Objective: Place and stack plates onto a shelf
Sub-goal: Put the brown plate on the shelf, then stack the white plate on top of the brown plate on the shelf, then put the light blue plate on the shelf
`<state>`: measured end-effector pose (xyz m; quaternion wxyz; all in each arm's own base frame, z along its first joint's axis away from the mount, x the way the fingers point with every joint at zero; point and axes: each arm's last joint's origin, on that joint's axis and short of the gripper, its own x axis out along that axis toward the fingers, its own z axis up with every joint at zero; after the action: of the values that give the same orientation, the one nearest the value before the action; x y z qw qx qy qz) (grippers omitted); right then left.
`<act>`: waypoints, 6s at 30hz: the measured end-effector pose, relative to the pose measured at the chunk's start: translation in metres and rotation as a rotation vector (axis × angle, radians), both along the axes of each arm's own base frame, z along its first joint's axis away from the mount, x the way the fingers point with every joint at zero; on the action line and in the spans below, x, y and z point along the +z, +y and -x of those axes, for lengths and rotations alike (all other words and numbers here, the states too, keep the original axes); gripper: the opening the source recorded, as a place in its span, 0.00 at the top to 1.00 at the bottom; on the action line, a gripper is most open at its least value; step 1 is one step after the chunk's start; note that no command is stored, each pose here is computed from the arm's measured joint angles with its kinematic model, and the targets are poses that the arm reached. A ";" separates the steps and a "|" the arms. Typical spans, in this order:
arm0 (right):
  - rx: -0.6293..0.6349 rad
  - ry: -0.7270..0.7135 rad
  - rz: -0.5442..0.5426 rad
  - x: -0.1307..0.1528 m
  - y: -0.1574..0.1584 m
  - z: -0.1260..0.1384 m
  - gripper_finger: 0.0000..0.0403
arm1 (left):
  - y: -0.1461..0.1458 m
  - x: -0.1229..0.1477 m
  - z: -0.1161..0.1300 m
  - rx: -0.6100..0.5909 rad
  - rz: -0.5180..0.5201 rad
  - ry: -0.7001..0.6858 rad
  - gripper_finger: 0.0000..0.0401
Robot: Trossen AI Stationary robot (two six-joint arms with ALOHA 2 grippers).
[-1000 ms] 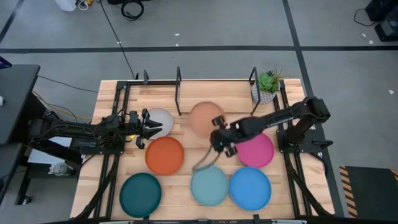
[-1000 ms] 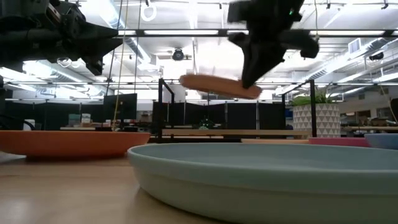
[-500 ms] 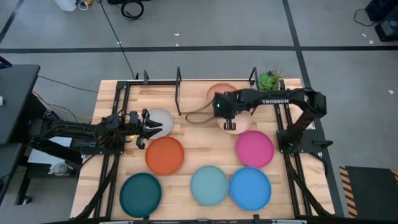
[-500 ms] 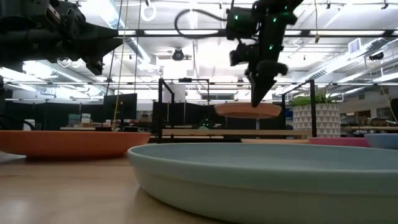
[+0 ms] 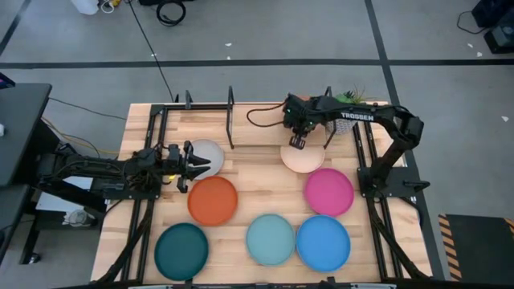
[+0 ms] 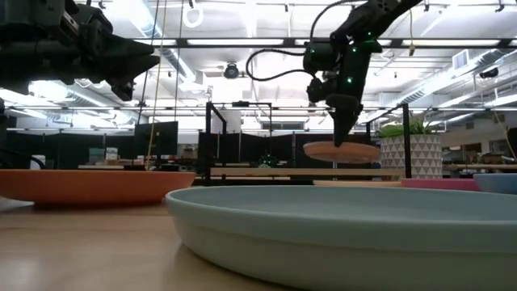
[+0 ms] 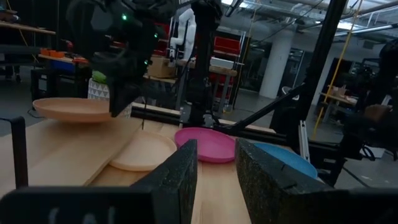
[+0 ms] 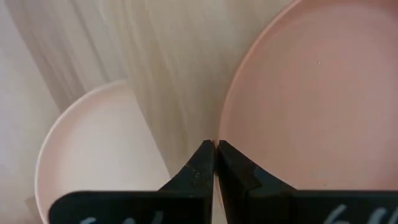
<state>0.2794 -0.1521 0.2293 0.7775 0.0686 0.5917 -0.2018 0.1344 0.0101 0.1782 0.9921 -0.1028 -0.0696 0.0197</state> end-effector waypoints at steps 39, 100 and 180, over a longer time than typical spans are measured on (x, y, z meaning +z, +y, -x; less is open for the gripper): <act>0.243 0.010 -0.039 -0.009 0.106 -0.031 0.65 | 0.000 0.000 0.000 -0.001 0.002 0.000 0.71; 0.426 0.049 0.153 0.011 0.153 -0.043 0.97 | 0.000 0.000 0.000 0.000 0.000 -0.005 0.71; 0.153 0.065 -0.167 -0.046 0.180 -0.012 0.71 | 0.000 0.001 0.000 0.019 0.001 -0.014 0.71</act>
<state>0.2913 0.0282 0.1836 0.7626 0.0809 0.6348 -0.0940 0.1341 0.0106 0.1795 0.9913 -0.1029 -0.0772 0.0284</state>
